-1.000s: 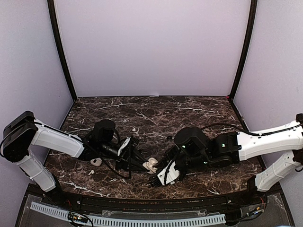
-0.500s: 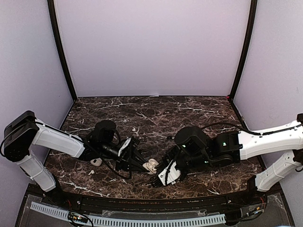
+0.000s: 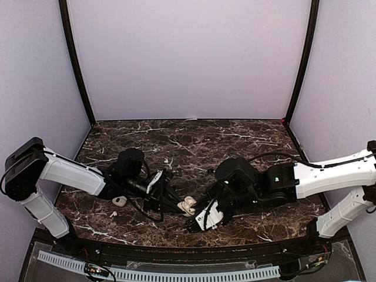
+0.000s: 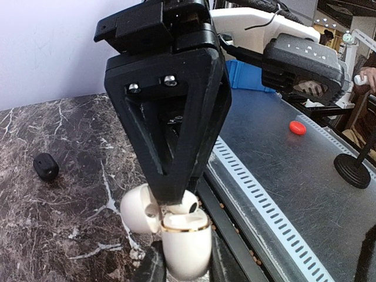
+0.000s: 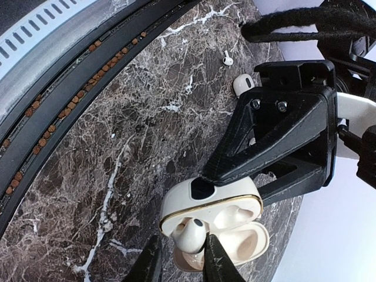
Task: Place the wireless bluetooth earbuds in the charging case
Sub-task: Pick up the left earbud from the right side groove of the charging case.
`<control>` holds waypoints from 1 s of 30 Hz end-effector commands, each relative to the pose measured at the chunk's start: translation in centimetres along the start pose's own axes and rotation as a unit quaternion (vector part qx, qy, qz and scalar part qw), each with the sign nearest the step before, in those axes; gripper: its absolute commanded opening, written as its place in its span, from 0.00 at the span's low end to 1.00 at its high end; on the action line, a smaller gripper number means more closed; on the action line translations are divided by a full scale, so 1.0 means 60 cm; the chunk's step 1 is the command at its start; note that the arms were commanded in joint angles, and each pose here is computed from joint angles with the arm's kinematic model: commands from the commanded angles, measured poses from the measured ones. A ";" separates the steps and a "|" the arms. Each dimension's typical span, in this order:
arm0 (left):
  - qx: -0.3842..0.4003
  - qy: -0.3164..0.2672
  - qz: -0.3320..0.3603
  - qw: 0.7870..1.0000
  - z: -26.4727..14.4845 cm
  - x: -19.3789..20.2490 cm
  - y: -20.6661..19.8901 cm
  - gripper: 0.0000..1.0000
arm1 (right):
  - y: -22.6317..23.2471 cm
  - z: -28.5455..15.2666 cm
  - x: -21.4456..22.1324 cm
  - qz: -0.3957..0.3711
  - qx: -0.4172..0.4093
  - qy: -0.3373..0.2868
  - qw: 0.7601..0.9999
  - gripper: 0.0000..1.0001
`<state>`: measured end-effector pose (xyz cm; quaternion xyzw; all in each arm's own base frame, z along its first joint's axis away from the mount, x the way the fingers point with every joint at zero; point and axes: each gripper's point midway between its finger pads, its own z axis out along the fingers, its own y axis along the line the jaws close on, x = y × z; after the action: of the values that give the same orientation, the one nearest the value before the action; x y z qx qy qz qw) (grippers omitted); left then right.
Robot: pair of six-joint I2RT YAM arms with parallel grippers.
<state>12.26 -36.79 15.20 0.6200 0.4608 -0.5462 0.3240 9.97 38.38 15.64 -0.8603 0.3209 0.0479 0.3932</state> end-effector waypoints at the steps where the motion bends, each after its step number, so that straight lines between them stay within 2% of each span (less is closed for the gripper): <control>1: 0.021 -0.020 0.021 0.999 0.001 -0.032 -0.008 0.00 | -0.005 0.008 -0.001 -0.006 -0.006 0.007 1.000 0.23; 4: 0.025 -0.023 0.017 0.999 0.001 -0.036 -0.009 0.00 | -0.007 0.012 -0.004 -0.008 -0.010 0.005 1.000 0.23; 11: 0.029 -0.023 0.009 0.999 0.002 -0.038 -0.009 0.00 | -0.008 0.015 -0.007 -0.009 -0.015 0.001 1.000 0.07; 18: 0.028 -0.007 0.004 1.000 0.002 -0.022 -0.011 0.00 | -0.015 -0.004 -0.009 -0.004 -0.007 0.003 1.000 0.00; 30: 0.030 0.008 0.003 1.000 0.005 -0.012 -0.005 0.00 | -0.028 -0.039 -0.012 0.009 0.014 -0.014 1.000 0.00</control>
<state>12.28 -37.11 15.71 0.6295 0.4535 -0.5479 0.3129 9.90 37.78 16.73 -0.8654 0.3200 0.0477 0.3827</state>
